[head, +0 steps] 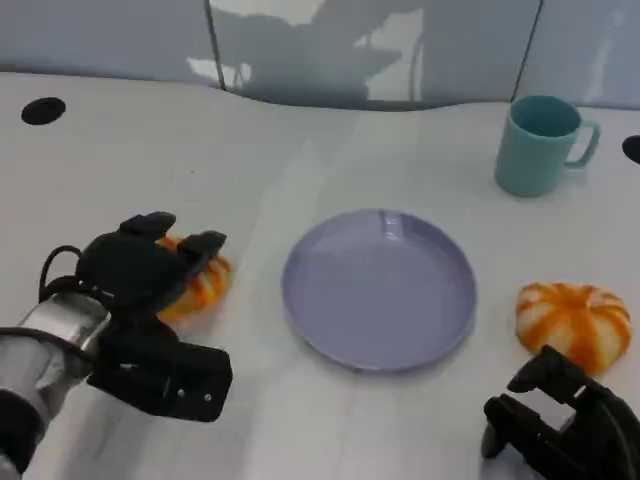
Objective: Grasp the bread from the table and place it into the plate.
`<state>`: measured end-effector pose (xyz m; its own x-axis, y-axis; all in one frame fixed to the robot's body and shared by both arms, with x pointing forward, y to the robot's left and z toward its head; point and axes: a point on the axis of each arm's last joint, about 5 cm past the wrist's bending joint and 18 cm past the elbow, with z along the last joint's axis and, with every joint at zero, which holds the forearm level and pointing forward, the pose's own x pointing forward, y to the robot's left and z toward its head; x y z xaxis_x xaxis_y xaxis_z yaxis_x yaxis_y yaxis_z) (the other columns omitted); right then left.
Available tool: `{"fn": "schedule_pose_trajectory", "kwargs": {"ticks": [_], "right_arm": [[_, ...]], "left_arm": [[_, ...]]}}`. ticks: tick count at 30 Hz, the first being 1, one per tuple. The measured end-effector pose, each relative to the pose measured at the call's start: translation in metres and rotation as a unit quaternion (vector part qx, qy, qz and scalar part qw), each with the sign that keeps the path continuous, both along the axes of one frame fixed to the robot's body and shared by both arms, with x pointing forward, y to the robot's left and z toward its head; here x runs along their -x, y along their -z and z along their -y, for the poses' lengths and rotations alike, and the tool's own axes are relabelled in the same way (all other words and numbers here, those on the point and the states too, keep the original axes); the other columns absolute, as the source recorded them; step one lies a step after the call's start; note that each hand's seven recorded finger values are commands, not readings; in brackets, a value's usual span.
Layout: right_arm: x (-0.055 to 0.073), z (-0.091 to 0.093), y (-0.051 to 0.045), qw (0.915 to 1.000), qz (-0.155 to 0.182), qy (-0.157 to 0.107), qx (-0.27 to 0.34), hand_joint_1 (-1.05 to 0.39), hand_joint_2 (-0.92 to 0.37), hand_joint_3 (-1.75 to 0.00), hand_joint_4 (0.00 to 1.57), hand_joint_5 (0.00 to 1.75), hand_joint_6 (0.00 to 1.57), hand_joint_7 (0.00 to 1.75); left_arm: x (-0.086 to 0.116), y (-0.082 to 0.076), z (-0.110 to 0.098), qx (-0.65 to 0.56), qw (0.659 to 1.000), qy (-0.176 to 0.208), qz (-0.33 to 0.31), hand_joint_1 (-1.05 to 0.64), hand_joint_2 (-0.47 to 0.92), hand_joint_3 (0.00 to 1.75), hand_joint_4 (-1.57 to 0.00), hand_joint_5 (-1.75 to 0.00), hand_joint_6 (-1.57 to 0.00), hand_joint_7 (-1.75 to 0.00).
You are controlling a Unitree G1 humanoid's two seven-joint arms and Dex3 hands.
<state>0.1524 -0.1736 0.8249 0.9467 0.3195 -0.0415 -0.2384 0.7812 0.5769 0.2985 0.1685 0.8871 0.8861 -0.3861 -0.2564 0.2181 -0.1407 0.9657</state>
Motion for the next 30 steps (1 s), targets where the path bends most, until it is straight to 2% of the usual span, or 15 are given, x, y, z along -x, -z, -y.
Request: {"fn": "schedule_pose_trajectory", "kwargs": {"ticks": [13,30], "right_arm": [[0.001,0.004,0.0,1.0,0.002,0.001,0.007,-0.66,-0.92,-0.21,0.76,1.64,0.62,1.42],[0.002,0.004,0.0006,0.9999,0.005,0.001,0.009,-0.66,-0.92,-0.22,0.76,1.64,0.62,1.42]], "left_arm": [[-0.017,-0.001,0.018,-0.036,0.998,-0.03,-0.029,-0.61,0.86,0.0,-0.03,-0.01,-0.08,-0.01],[-0.017,0.001,0.019,-0.03,0.998,-0.034,-0.036,-0.61,0.86,0.0,-0.03,-0.01,-0.08,0.0]]}}
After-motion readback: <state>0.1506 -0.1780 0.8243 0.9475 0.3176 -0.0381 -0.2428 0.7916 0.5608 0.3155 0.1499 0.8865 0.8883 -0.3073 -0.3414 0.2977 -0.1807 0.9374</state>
